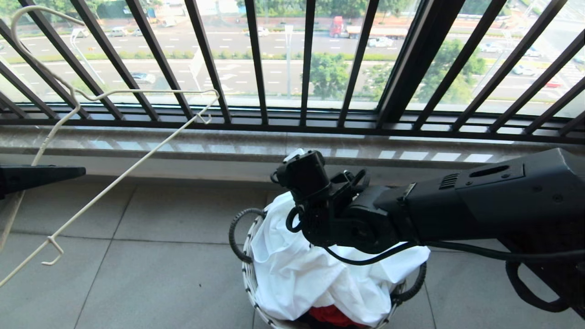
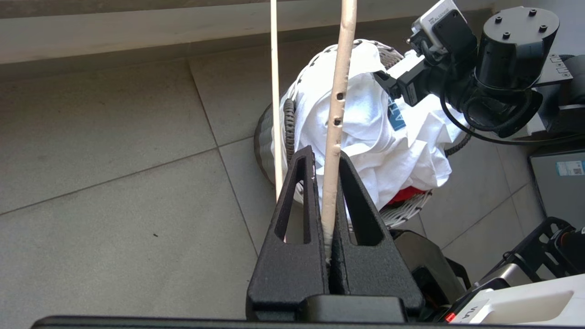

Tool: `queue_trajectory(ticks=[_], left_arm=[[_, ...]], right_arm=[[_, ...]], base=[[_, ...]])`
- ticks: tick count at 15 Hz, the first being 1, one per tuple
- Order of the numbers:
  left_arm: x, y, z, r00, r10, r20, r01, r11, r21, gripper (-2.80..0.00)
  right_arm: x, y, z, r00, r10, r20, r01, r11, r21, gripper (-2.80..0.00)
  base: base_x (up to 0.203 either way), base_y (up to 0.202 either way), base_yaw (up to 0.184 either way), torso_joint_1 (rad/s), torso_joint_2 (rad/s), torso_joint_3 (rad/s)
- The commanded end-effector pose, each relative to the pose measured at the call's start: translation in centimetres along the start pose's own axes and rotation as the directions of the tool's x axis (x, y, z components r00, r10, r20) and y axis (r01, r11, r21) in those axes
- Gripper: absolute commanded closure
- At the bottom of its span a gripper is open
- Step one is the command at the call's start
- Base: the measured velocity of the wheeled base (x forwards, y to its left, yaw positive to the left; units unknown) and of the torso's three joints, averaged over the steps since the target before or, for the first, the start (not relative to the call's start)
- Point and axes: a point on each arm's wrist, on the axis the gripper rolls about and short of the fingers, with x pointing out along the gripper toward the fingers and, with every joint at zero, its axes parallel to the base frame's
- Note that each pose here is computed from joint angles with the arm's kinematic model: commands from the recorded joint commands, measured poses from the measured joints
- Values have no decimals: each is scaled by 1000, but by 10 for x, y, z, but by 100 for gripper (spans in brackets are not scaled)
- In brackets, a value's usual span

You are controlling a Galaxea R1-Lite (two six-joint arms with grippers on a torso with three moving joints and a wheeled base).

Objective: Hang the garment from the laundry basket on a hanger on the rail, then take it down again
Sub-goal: Pick up clothes from the basket

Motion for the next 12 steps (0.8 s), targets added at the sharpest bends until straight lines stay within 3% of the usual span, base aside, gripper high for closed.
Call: queue_trajectory(ticks=[1, 5, 12], left_arm=[[1, 1, 0, 1000, -6, -2, 6, 1000, -5, 0], [1, 1, 0, 1000, -6, -1, 6, 1000, -3, 0], [0, 1, 0, 1000, -6, 0, 6, 1000, -2, 0]], right_arm=[[3, 6, -4, 1000, -3, -10, 2, 1000, -16, -280], [2, 8, 0, 1000, -3, 24, 2, 1000, 22, -280], [11, 17, -7, 1000, -5, 8, 5, 1000, -13, -280]], base=[[0, 0, 0, 0, 0, 0], [0, 0, 0, 0, 0, 0], [0, 0, 0, 0, 0, 0]])
